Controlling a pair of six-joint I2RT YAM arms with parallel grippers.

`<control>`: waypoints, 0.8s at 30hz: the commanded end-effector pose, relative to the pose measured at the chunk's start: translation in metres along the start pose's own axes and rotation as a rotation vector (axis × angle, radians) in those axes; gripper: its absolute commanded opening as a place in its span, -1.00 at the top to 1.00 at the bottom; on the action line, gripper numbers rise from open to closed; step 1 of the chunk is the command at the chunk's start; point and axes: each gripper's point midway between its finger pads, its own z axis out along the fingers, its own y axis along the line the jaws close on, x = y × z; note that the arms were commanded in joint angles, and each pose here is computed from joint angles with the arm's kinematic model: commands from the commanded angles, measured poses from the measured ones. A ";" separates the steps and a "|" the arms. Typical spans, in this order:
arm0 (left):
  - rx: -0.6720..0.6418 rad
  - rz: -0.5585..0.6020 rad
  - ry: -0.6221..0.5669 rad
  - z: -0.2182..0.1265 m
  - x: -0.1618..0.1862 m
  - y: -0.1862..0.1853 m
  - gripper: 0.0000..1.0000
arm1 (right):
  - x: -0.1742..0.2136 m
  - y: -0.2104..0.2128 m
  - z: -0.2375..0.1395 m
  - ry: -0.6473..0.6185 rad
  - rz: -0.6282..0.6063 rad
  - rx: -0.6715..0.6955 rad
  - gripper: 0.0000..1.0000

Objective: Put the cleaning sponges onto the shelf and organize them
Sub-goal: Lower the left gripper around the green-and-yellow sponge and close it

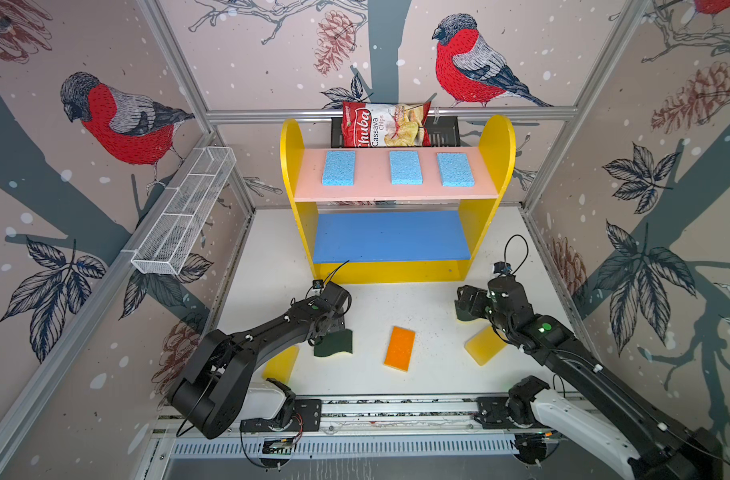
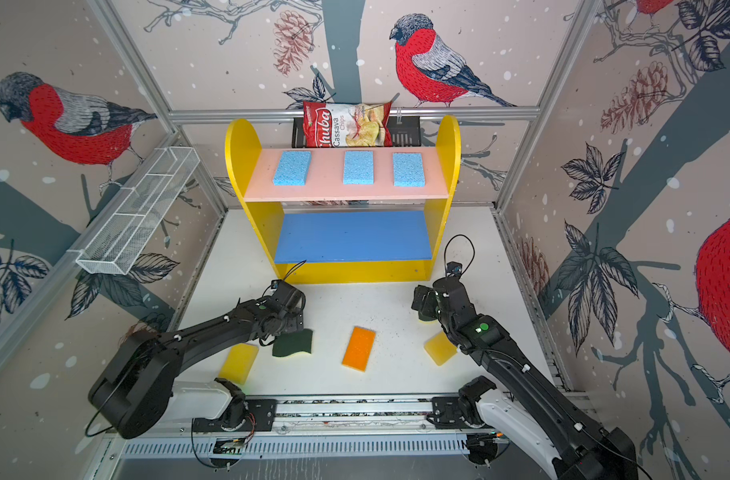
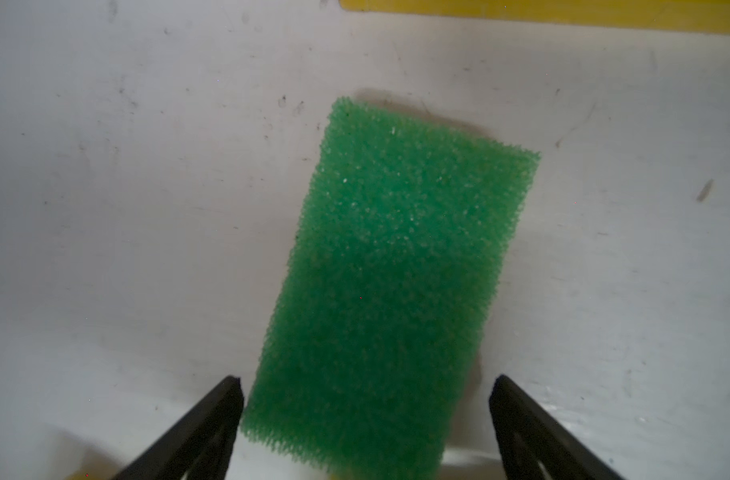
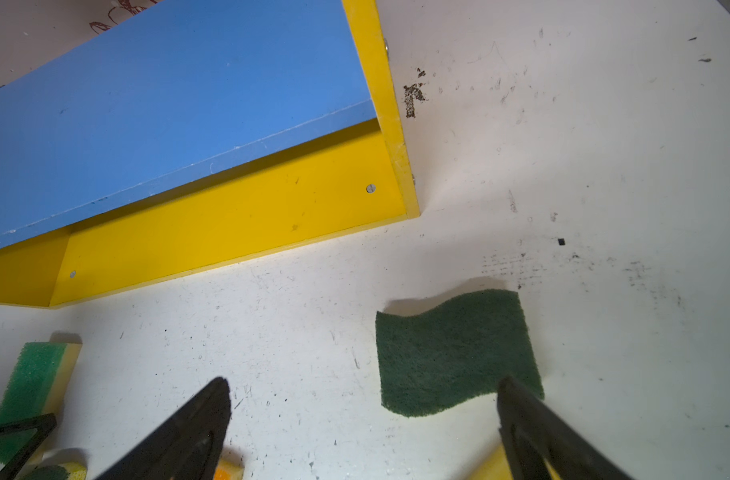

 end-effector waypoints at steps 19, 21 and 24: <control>0.096 0.005 -0.011 0.001 -0.009 -0.023 -0.39 | -0.003 0.000 0.001 -0.011 -0.012 -0.004 -0.99; 0.099 0.006 -0.011 0.001 -0.008 -0.023 -0.37 | -0.003 0.000 0.000 -0.010 -0.012 -0.007 -0.99; 0.112 0.018 -0.005 0.000 -0.006 -0.025 -0.35 | -0.002 0.000 0.000 -0.009 -0.011 -0.007 -0.99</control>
